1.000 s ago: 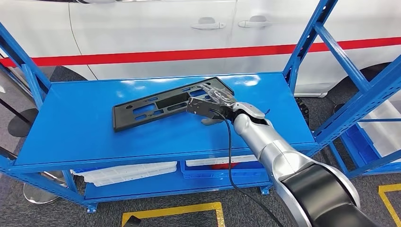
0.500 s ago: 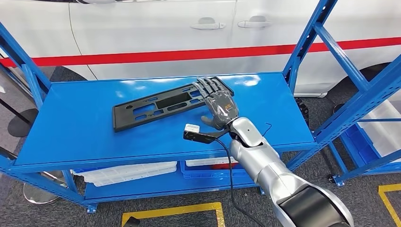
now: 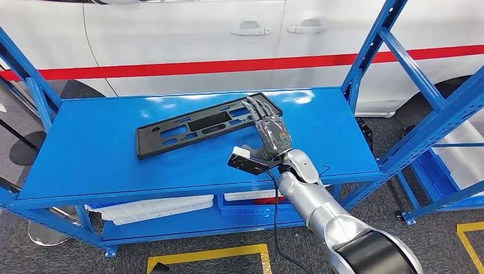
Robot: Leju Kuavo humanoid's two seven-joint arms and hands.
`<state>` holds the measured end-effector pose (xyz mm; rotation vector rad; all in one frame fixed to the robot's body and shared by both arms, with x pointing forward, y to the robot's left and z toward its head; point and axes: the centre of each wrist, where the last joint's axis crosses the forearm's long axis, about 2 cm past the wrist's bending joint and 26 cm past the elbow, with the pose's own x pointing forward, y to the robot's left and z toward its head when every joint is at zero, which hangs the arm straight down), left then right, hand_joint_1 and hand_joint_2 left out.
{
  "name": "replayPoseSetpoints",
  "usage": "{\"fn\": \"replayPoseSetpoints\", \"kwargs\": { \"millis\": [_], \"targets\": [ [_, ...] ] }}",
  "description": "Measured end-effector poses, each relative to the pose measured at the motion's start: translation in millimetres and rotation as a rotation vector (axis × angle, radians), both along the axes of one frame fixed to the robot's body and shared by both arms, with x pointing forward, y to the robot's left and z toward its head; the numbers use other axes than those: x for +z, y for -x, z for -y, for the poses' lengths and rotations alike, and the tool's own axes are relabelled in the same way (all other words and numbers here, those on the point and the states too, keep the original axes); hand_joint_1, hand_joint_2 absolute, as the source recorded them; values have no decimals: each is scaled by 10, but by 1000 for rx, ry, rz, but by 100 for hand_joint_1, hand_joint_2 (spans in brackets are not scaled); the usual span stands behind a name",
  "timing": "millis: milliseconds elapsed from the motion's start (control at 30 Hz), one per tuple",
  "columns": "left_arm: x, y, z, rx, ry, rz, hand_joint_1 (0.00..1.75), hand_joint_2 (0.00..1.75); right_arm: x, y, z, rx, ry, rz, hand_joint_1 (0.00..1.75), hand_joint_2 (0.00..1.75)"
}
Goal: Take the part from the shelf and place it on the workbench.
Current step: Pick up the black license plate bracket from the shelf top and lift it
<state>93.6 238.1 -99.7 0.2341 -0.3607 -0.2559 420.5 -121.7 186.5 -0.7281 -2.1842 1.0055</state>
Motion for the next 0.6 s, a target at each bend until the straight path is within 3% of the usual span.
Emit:
{"fn": "replayPoseSetpoints", "kwargs": {
  "millis": [167,300,433,600],
  "targets": [
    [-2,13,19,20,24,10,0,0,-175,104,0,-9,47,-13,0,175],
    [-3,32,43,22,30,7,0,0,-263,245,-24,27,146,83,0,175],
    [-2,34,54,22,28,5,0,0,-209,309,16,29,168,193,0,175],
    [-1,31,58,22,25,4,0,0,-173,342,122,-42,126,223,0,175]
  ]
}}
